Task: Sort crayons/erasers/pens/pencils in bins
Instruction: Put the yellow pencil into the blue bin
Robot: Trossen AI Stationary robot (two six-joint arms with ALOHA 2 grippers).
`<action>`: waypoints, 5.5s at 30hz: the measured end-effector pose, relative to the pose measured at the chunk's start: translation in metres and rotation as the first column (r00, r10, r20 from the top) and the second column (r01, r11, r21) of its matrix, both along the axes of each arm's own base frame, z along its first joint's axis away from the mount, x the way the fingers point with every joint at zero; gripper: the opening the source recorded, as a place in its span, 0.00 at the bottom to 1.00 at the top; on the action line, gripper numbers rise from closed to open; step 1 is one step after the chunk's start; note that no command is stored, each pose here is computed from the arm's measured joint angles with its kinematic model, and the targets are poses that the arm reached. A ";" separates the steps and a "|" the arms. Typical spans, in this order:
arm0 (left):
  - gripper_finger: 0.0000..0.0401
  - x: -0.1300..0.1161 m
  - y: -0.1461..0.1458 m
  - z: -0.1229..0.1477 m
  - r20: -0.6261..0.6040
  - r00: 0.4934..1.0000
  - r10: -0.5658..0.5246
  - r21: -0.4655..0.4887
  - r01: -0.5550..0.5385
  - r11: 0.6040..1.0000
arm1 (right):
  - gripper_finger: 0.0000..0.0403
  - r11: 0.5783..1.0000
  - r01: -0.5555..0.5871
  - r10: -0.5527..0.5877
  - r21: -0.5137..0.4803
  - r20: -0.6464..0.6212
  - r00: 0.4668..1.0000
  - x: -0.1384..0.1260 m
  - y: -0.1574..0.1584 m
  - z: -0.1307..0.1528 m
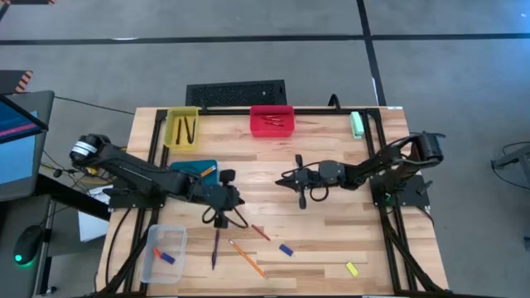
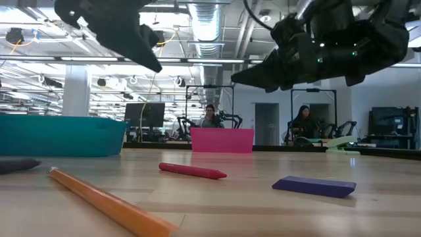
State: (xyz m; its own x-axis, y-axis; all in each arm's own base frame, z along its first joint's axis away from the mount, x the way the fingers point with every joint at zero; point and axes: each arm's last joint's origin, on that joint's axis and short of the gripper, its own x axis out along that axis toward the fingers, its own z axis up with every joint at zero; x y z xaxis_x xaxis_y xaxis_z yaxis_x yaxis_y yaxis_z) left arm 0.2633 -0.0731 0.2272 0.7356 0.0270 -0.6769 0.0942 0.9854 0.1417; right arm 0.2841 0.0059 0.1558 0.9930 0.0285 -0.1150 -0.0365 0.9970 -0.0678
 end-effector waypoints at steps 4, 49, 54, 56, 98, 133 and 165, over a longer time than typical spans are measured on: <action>0.00 0.011 -0.013 0.006 0.010 0.999 -0.039 -0.003 0.039 0.999 | 0.01 0.999 0.011 -0.011 0.034 -0.007 1.000 0.000 -0.002 -0.001; 0.32 0.024 -0.088 -0.052 -0.330 0.924 -0.192 -0.087 0.173 0.981 | 0.01 0.999 -0.035 0.035 0.004 -0.057 0.998 -0.001 0.013 -0.005; 0.32 0.026 -0.091 -0.051 -0.305 0.924 -0.230 -0.111 0.206 0.972 | 0.01 0.999 -0.035 0.035 0.007 -0.057 0.998 -0.001 0.013 -0.005; 0.32 0.025 -0.093 -0.051 -0.306 0.921 -0.240 -0.106 0.218 0.970 | 0.01 0.999 -0.035 0.035 0.007 -0.058 0.998 -0.001 0.013 -0.005; 0.03 0.019 -0.105 -0.089 -0.494 0.818 -0.295 0.023 0.352 0.936 | 0.01 0.999 -0.034 0.035 0.008 -0.059 0.998 -0.001 0.013 -0.005; 0.00 0.024 -0.080 -0.045 -0.569 0.821 0.048 0.661 0.421 0.621 | 0.10 0.837 -0.084 0.258 0.540 -0.255 0.932 0.033 0.028 0.018; 0.00 -0.029 -0.047 -0.068 0.144 0.985 0.090 0.032 -0.096 0.995 | 0.43 0.862 0.502 -0.256 0.070 -0.794 0.551 0.046 0.050 -0.004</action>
